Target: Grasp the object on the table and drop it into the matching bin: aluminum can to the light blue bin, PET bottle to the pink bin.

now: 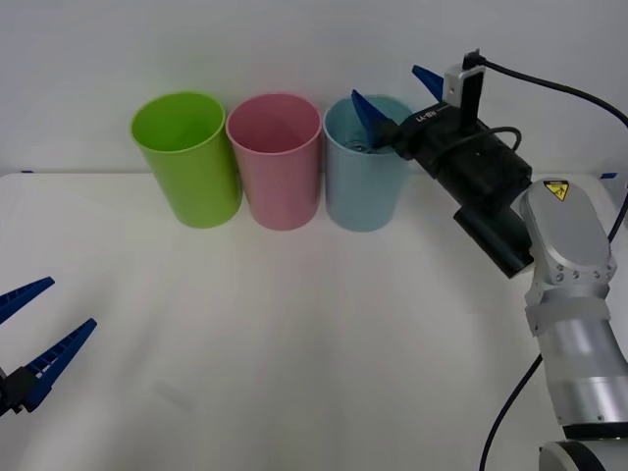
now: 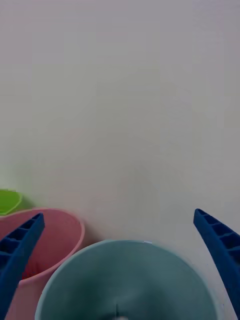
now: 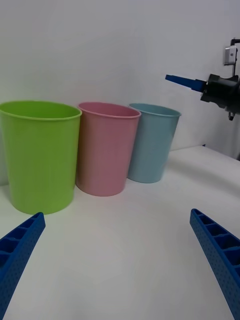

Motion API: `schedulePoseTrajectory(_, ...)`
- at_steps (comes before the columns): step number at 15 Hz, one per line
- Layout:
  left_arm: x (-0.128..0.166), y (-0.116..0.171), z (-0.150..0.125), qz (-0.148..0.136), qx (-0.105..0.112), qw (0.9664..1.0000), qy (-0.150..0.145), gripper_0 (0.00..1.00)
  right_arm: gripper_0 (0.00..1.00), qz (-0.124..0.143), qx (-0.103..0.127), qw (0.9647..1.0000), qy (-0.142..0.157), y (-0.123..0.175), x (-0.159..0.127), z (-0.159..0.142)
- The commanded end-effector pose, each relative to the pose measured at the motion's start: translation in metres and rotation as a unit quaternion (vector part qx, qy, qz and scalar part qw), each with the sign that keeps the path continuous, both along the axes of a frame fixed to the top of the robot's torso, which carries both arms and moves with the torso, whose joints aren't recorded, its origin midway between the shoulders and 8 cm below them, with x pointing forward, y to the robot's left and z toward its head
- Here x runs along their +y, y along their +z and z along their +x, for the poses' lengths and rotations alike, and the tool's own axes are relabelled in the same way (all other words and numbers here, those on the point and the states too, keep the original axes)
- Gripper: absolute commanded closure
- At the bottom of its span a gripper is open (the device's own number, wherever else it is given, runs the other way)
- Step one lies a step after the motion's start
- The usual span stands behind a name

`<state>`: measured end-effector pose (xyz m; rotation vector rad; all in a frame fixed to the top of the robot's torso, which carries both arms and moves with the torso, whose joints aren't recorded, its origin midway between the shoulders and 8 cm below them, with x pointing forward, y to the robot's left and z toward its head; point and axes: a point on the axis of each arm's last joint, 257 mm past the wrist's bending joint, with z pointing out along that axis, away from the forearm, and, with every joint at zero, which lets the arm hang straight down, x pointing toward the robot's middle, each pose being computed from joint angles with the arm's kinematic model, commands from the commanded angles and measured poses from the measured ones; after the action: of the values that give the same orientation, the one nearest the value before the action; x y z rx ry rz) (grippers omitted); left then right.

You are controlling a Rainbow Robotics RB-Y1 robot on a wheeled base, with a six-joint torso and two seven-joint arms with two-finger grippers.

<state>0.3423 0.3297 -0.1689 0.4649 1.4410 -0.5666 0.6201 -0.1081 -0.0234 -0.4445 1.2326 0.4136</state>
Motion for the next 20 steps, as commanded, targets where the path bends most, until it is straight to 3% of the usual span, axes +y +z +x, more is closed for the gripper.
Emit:
schedulePoseTrajectory(1, 0.0, 0.0, 0.0, 0.0, 0.0, 1.0, 0.0, 0.0, 0.0, -0.006, -0.005, 0.9999, 0.012, -0.001, -0.008, -0.012)
schedulePoseTrajectory(7, 0.0, 0.0, 0.0, 0.0, 0.0, 1.0, 0.0, 0.0, 0.0, -0.009, -0.004, 0.9991, 0.042, -0.015, -0.028, -0.062)
schedulePoseTrajectory(10, 0.0, 0.0, 0.0, 0.0, 0.0, 1.0, 0.0, 0.0, 0.0, -0.011, 0.009, 0.9979, 0.063, -0.028, -0.045, -0.1)
schedulePoseTrajectory(15, 0.0, 0.0, 0.0, 0.0, 0.0, 1.0, 0.0, 0.0, 0.0, -0.025, 0.034, 0.9965, 0.073, -0.058, -0.072, -0.155)
schedulePoseTrajectory(20, 0.0, 0.0, 0.0, 0.0, 0.0, 1.0, 0.0, 0.0, 0.0, -0.094, 0.025, 0.9944, 0.042, -0.097, -0.108, -0.192)
